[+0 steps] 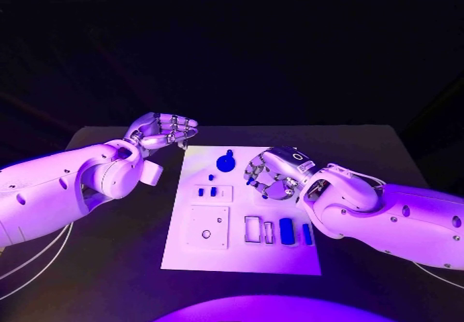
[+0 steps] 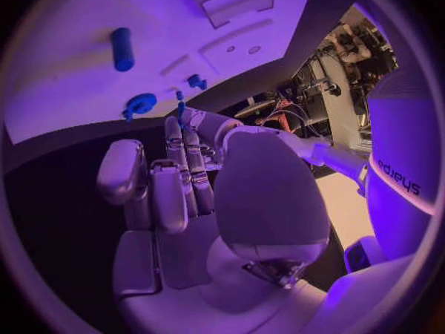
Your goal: Assemble the parts on the task board
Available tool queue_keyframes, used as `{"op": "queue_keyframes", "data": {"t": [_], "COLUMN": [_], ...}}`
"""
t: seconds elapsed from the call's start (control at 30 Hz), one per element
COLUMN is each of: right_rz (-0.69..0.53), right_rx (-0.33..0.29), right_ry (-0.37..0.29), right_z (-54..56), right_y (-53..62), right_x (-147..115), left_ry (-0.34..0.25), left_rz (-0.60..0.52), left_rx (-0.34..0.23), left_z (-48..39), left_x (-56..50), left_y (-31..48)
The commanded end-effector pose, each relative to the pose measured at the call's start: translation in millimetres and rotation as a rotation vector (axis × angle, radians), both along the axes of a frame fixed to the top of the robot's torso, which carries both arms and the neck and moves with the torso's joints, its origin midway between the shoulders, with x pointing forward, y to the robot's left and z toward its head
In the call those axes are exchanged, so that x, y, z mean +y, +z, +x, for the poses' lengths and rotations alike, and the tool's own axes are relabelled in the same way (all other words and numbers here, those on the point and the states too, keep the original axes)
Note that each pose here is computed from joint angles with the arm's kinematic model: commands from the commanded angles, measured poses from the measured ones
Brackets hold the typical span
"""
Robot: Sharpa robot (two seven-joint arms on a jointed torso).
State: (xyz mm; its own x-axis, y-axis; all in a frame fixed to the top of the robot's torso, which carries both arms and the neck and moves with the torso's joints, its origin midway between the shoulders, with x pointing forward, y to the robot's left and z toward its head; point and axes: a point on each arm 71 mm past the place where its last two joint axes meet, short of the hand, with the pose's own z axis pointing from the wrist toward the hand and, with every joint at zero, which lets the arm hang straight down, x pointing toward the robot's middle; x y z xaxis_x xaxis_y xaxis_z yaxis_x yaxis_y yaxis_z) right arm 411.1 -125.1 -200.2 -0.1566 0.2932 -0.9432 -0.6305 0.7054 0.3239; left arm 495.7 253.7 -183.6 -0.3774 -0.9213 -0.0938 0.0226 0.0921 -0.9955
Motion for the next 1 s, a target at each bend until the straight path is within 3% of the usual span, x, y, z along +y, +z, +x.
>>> {"op": "queue_keyframes", "data": {"t": [0.03,0.37,0.67,1.0], "right_rz": [0.013,-0.035,-0.067,-0.106], "right_rx": [0.009,0.106,0.134,0.157], "right_ry": [0.053,0.105,0.119,0.129], "right_z": [-6.9,-15.8,-19.8,-22.7], "right_y": [-5.2,-33.7,-44.8,-52.4], "right_x": [15.8,49.8,64.0,67.7], "left_ry": [-0.018,-0.03,-0.043,-0.046], "left_rz": [-0.022,-0.037,-0.047,-0.05], "left_rx": [0.004,0.0,0.0,-0.003], "left_z": [0.8,3.0,3.7,4.2], "left_x": [-5.3,-19.3,-29.4,-32.6], "left_y": [0.5,-0.3,-0.5,-0.5]}}
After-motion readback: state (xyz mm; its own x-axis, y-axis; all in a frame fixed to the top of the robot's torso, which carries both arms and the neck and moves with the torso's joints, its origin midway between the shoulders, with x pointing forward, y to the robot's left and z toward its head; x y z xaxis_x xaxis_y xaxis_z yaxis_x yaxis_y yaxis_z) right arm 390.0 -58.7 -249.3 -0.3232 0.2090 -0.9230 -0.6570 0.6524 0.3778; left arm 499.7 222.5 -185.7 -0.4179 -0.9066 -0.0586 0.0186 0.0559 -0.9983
